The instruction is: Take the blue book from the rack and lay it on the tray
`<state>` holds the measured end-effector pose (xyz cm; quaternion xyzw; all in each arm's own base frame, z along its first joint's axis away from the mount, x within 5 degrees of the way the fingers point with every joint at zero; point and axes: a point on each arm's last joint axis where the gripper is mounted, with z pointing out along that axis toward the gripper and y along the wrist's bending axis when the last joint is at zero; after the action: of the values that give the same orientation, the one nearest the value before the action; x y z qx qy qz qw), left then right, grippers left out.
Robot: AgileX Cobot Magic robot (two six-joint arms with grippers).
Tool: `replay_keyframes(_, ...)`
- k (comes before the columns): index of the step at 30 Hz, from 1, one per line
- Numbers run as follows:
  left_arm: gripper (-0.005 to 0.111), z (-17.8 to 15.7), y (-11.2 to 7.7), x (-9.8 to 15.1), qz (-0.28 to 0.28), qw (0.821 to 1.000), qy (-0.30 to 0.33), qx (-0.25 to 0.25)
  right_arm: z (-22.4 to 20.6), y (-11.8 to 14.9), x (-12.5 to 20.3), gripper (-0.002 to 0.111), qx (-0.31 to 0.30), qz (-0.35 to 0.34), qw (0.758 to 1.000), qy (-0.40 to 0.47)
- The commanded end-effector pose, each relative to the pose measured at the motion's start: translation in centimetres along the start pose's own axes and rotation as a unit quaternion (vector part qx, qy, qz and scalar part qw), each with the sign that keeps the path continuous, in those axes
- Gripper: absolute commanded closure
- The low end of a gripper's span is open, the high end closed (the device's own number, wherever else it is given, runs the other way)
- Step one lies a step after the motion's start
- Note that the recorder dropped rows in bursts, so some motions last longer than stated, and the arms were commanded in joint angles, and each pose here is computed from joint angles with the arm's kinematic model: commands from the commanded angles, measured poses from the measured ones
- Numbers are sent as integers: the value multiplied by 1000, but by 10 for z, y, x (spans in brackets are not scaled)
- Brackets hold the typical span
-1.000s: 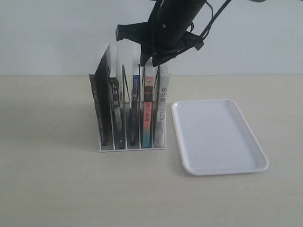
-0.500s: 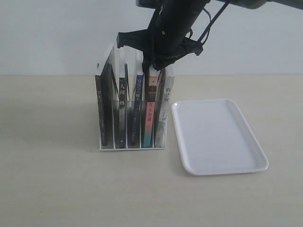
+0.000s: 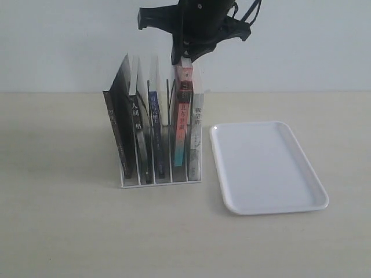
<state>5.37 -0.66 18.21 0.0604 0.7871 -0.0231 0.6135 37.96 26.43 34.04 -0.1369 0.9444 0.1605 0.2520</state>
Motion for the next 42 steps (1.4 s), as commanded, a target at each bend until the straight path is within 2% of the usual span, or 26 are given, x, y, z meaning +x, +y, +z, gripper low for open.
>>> replay_keyframes(1, 102, -1, 0, -3, -3, 1000, -11, -1, -12, 12, -3, 107, -1, -23, 999, -31)
replay_keyframes(17, 102, -1, 0, -3, -3, 1000, -11, -1, -32, 17, -9, 107, -4, -24, 999, -45)
replay_keyframes(29, 102, -1, 0, -3, -3, 1000, -11, -1, 11, 10, -4, 107, 28, -26, 999, -5)
replay_keyframes(35, 102, -1, 0, -3, -3, 1000, -11, -1, 16, 12, -10, 107, 18, -26, 999, -36)
replay_keyframes(42, 102, -1, 0, -3, -3, 1000, -11, -1, 27, 10, -8, 107, 24, -29, 999, -27)
